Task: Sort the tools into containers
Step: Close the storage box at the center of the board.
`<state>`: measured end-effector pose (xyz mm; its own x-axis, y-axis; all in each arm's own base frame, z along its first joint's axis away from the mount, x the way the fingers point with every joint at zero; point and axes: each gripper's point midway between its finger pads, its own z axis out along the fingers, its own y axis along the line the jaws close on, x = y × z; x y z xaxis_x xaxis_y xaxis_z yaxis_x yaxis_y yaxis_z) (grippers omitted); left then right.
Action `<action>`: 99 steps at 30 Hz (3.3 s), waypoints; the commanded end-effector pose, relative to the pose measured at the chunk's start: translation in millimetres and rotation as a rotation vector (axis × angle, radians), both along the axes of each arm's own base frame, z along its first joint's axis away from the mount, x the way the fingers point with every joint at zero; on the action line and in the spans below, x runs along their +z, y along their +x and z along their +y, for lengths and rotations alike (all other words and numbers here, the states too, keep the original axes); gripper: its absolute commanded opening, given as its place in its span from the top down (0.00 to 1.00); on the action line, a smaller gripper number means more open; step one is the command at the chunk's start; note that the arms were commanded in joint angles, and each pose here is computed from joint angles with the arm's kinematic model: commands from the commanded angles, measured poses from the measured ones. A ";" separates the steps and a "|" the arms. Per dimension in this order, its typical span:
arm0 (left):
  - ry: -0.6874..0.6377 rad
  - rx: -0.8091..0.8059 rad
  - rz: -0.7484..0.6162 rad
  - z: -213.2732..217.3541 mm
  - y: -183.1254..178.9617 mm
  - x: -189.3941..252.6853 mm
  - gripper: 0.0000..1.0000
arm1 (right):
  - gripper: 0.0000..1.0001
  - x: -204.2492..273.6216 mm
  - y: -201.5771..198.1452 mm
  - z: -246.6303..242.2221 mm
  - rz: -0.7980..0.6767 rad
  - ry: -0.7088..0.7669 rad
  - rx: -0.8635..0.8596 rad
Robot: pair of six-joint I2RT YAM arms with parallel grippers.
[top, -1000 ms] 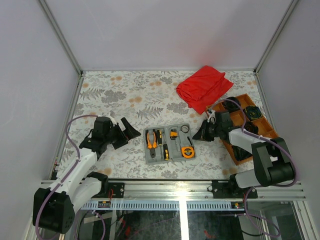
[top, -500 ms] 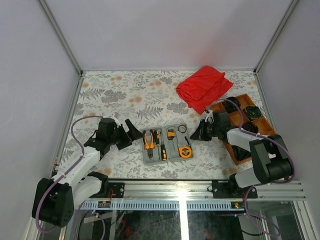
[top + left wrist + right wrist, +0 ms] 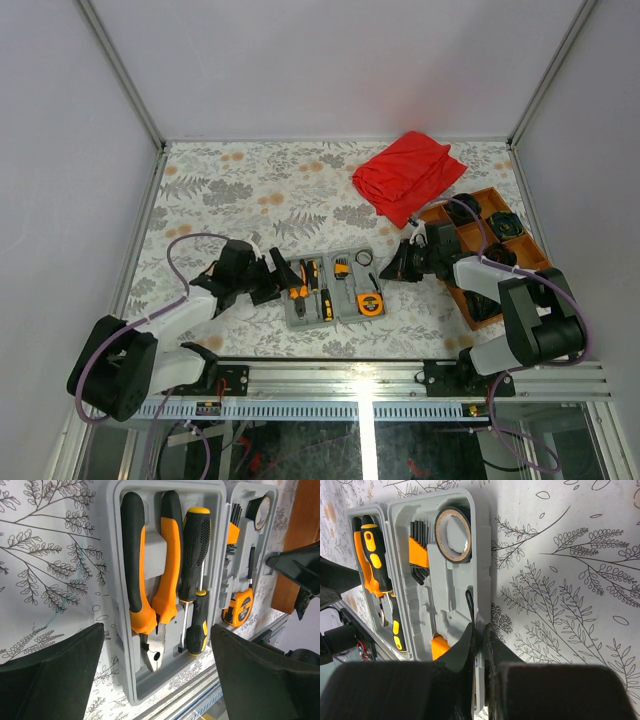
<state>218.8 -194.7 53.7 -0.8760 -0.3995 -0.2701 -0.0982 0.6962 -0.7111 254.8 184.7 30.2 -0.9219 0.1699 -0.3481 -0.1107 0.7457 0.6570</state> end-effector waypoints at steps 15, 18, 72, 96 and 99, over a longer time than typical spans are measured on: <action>0.078 0.012 -0.033 -10.3 7.6 -15.1 0.18 | 1.00 -3.9 -13.4 7.5 0.031 0.010 0.078; 0.057 -0.021 -0.054 -20.1 7.9 -7.8 0.19 | 1.00 -3.4 -14.0 7.7 0.031 0.011 0.080; -0.046 -0.026 -0.221 -37.7 -6.7 78.0 0.25 | 1.00 -1.4 -40.5 38.4 0.049 0.015 0.193; -0.084 -0.029 -0.271 -44.1 -1.1 113.5 0.25 | 1.00 -4.3 -49.4 63.0 0.060 0.055 0.219; -0.088 -0.034 -0.274 -46.5 0.1 117.0 0.25 | 1.00 -5.6 -50.0 63.4 0.061 0.059 0.213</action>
<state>199.8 -193.8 93.7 -0.8306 -0.3702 -0.4160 -0.0582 0.8005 -0.5964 244.1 225.9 34.5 -0.9183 0.0717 -0.3894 -0.2195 0.7261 0.6516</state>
